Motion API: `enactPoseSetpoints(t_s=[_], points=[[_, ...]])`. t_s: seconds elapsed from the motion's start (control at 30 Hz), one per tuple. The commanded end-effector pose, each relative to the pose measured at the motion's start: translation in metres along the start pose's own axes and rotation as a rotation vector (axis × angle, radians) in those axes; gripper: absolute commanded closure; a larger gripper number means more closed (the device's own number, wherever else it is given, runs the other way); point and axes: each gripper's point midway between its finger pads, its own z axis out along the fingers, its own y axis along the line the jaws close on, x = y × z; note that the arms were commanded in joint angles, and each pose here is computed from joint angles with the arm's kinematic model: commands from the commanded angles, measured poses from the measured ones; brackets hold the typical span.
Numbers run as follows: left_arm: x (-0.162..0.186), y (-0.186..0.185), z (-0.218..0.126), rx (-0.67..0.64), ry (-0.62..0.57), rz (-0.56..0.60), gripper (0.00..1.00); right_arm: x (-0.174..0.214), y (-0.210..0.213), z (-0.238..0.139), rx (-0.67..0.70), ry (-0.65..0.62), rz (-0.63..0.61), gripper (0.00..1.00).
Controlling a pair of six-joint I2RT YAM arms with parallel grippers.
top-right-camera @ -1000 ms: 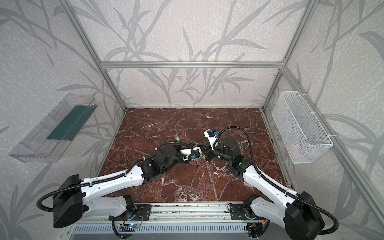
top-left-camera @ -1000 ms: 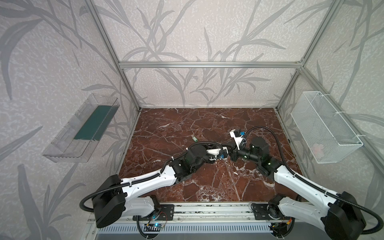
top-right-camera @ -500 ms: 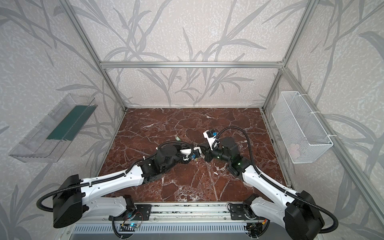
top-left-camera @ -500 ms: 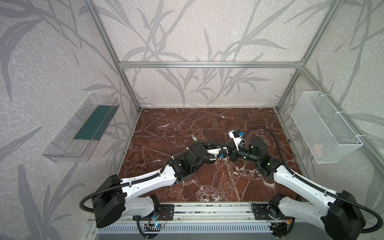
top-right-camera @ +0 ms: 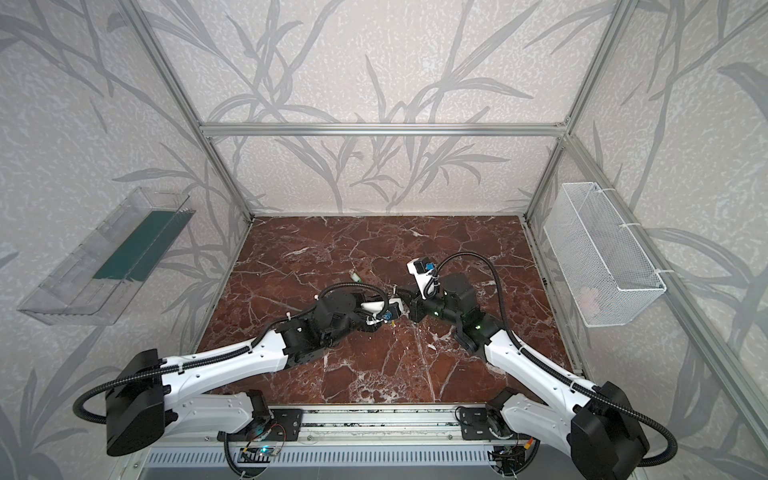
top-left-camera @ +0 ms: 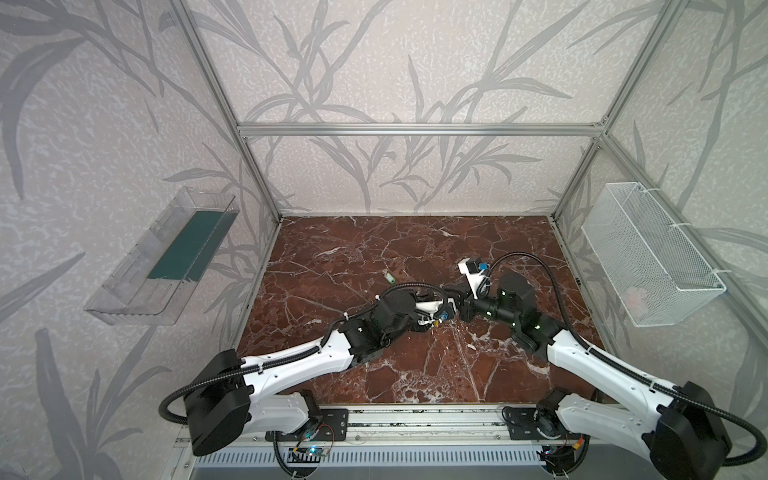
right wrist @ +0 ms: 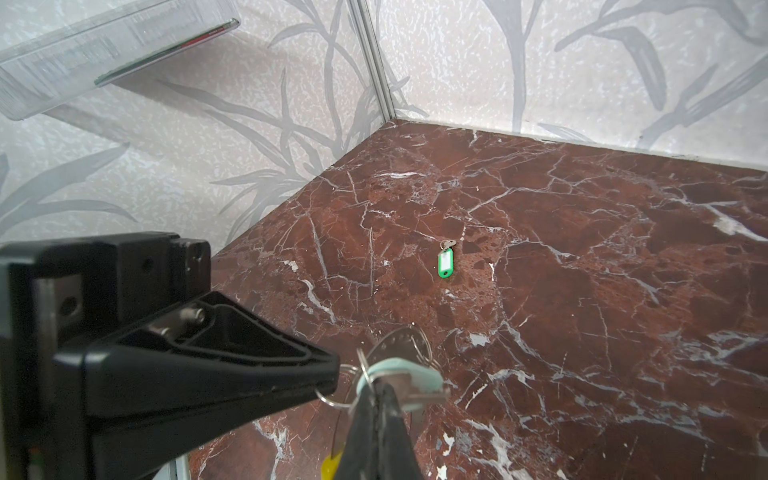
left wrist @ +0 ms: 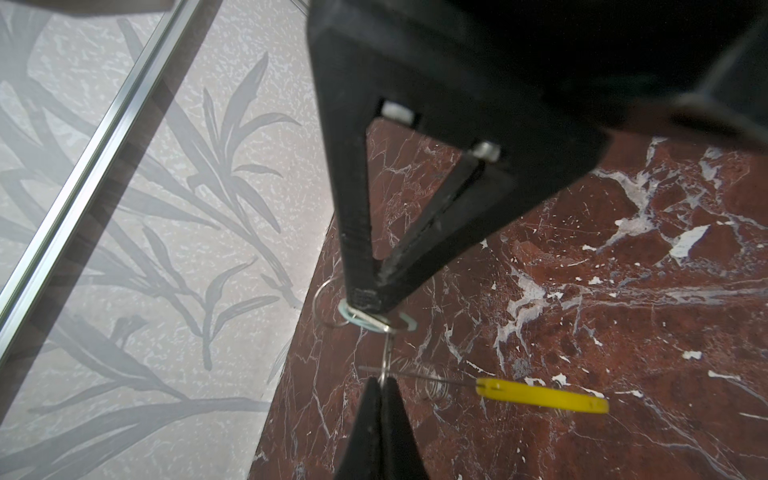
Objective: Put the keys on the keyring
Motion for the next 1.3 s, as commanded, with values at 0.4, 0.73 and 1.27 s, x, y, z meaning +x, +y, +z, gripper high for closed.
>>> enactPoseSetpoints(t_s=[0.4,0.73,1.27], points=[[-0.011,0.034,-0.005,-0.085,-0.012,-0.099,1.0,0.001,0.008,-0.012,-0.005,-0.014,-0.046,1.0],[-0.016,0.039,-0.005,-0.074,-0.004,-0.175,1.0,-0.004,0.012,-0.008,0.03,-0.027,-0.111,1.0],[-0.017,0.039,-0.002,-0.064,0.009,-0.217,1.0,-0.016,0.011,-0.008,0.046,-0.103,-0.11,1.0]])
